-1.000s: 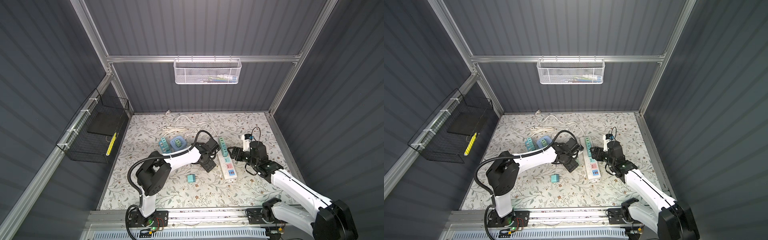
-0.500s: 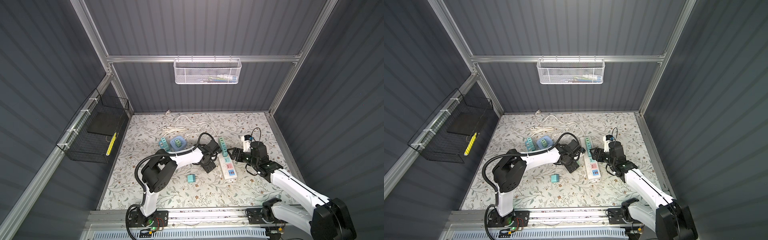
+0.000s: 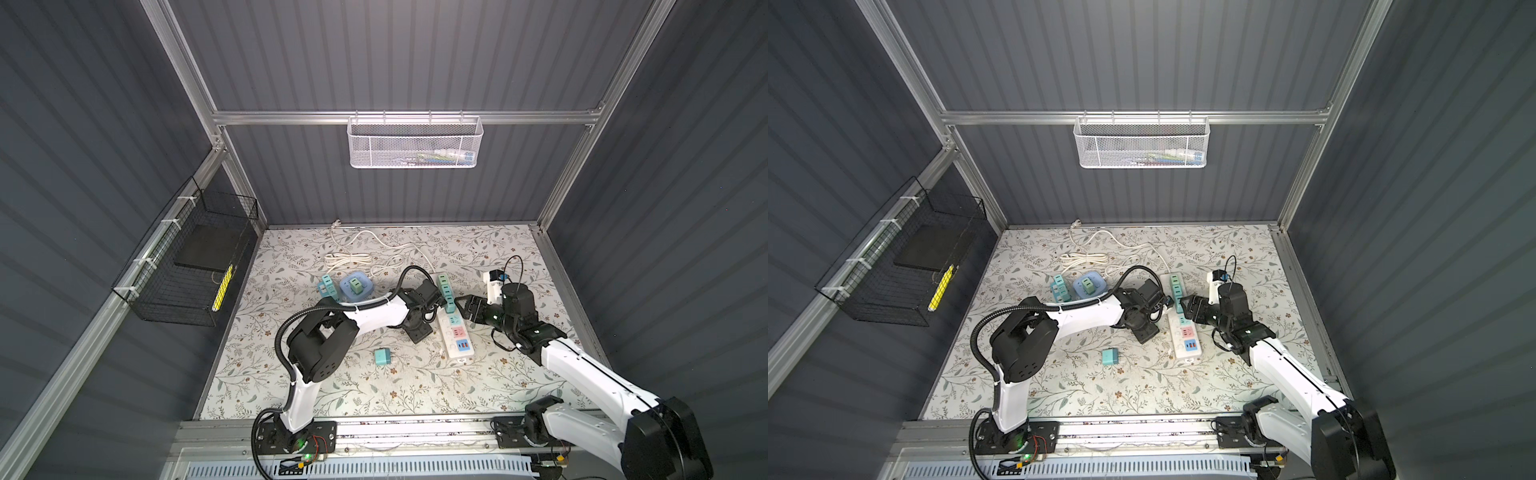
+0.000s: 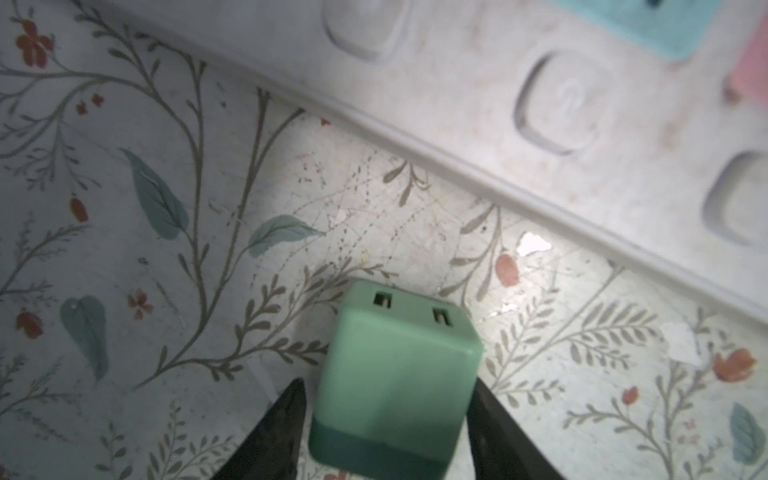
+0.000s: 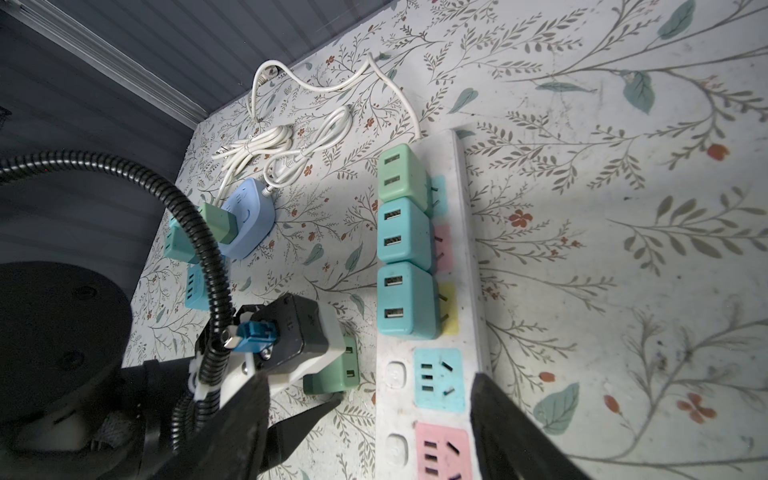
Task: Insert the plug
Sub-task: 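Lift the green adapter with left gripper toward right gripper while right gripper closes on it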
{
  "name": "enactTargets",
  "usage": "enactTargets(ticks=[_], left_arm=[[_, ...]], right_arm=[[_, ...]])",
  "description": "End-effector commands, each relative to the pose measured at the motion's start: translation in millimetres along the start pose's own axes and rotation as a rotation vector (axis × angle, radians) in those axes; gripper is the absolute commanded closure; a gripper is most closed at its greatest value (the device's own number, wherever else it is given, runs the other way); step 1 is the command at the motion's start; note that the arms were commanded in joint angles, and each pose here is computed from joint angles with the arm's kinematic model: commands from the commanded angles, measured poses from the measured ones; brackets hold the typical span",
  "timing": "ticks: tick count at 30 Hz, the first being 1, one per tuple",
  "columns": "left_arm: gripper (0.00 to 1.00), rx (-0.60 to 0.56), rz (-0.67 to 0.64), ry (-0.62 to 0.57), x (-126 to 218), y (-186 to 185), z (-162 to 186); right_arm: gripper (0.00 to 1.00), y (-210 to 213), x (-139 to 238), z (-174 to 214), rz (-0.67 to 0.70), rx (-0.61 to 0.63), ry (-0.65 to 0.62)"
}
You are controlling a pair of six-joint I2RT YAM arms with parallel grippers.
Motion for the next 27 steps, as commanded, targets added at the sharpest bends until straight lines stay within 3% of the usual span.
enactTargets(ticks=[1,10,16,19,27], left_arm=[[0.44,-0.008,0.011,0.003,-6.1,-5.1,3.7],[0.6,0.023,-0.02,-0.076,7.5,-2.1,-0.9],[0.68,0.108,-0.065,-0.335,45.7,-0.5,-14.6],[0.69,0.093,-0.06,-0.466,73.0,-18.5,-24.9],[0.68,0.069,-0.084,-0.62,101.9,-40.0,-32.9]], right_arm=[[0.24,-1.5,1.4,3.1,-0.006,-0.009,0.005],[0.25,-1.1,3.0,3.2,-0.003,-0.013,0.013],[0.3,3.0,6.3,6.8,-0.031,-0.029,0.04],[0.32,15.1,7.3,11.4,-0.105,-0.039,0.108],[0.4,54.2,12.3,21.0,-0.255,0.005,0.208]])
Point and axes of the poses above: each gripper's point midway between its finger pads, its own x axis back along the fingers, its own y axis along the line the jaws close on, z = x × y, the point moved 5 cm from there along x, back along the fingers, and after that the axes turned 4 degrees about -x, right-handed, at the moved point
